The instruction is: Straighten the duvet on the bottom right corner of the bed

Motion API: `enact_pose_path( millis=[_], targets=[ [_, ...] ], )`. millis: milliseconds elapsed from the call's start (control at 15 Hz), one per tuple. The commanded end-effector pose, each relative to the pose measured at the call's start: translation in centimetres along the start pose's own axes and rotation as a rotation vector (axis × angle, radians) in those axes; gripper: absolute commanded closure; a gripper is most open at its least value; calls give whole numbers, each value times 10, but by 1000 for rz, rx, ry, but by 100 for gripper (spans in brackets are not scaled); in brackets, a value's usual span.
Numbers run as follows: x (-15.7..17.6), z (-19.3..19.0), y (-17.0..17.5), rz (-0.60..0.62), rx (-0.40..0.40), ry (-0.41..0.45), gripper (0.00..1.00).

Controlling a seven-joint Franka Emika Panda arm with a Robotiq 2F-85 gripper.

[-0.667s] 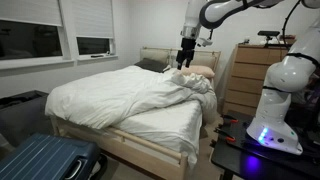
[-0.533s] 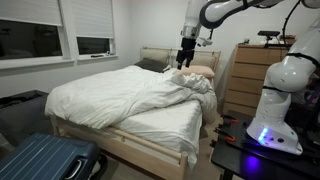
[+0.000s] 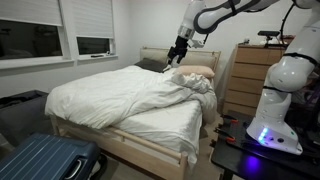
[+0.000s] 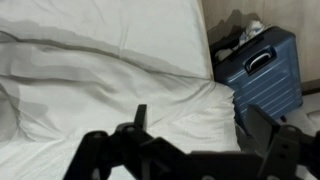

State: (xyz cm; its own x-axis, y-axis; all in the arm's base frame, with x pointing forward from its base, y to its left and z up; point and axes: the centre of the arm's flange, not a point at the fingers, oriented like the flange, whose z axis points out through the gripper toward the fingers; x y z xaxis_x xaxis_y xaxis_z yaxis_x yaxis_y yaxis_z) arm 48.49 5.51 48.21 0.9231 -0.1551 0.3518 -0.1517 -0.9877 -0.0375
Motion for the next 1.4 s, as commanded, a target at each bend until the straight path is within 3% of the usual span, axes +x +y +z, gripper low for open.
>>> enact_pose_path(
  millis=[0, 267, 800, 1067, 1333],
  targets=[
    [67, 25, 44, 106, -26, 85, 0],
    [127, 50, 112, 223, -74, 148, 0],
    [235, 61, 205, 426, -150, 282, 0],
    [268, 61, 255, 536, -218, 326, 0],
    [269, 68, 305, 635, -279, 291, 0]
  ],
)
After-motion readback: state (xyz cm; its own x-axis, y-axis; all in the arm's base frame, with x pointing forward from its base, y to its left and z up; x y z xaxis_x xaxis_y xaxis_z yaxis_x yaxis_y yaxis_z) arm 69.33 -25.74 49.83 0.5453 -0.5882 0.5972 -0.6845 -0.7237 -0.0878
